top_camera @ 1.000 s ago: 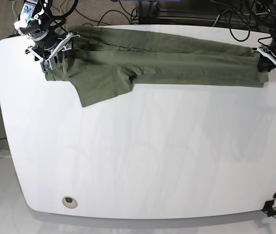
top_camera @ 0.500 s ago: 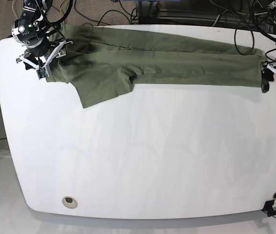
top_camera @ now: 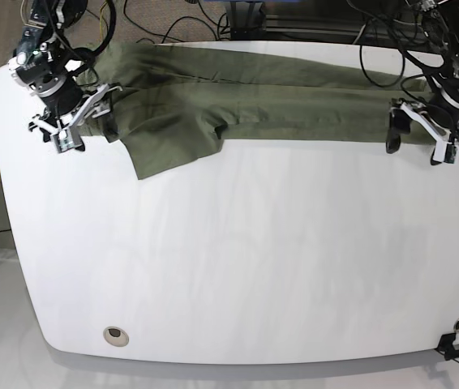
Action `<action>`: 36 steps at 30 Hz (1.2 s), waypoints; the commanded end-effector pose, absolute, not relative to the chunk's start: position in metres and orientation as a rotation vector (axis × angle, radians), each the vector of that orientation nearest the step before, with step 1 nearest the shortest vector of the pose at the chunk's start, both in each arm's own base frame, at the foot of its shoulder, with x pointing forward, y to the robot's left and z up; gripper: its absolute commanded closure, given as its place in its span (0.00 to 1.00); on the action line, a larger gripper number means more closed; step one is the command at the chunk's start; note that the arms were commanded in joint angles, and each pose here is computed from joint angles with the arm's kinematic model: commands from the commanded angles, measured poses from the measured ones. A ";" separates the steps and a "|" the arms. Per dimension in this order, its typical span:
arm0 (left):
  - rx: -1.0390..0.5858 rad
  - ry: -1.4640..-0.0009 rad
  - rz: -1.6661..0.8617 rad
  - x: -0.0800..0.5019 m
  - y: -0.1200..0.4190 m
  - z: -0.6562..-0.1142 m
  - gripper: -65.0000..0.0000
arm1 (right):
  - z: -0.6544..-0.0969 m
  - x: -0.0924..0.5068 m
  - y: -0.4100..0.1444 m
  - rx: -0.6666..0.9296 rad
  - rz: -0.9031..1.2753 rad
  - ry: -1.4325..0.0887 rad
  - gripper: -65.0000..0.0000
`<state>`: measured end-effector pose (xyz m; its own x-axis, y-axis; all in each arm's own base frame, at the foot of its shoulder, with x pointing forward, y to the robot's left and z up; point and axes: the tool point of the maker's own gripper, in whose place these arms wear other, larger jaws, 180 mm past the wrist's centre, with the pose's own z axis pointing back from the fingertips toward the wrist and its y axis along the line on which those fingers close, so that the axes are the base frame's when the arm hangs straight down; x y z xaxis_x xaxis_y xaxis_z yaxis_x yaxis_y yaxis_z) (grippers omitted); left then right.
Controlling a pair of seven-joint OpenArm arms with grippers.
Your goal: Fold the T-shirt properly
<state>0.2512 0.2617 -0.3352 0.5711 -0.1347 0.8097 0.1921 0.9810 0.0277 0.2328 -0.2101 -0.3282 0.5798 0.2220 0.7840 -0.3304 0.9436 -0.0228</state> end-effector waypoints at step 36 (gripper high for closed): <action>-0.184 -0.866 -0.184 0.184 0.217 -0.413 0.11 | -0.431 0.166 -0.157 0.312 0.239 -0.751 0.57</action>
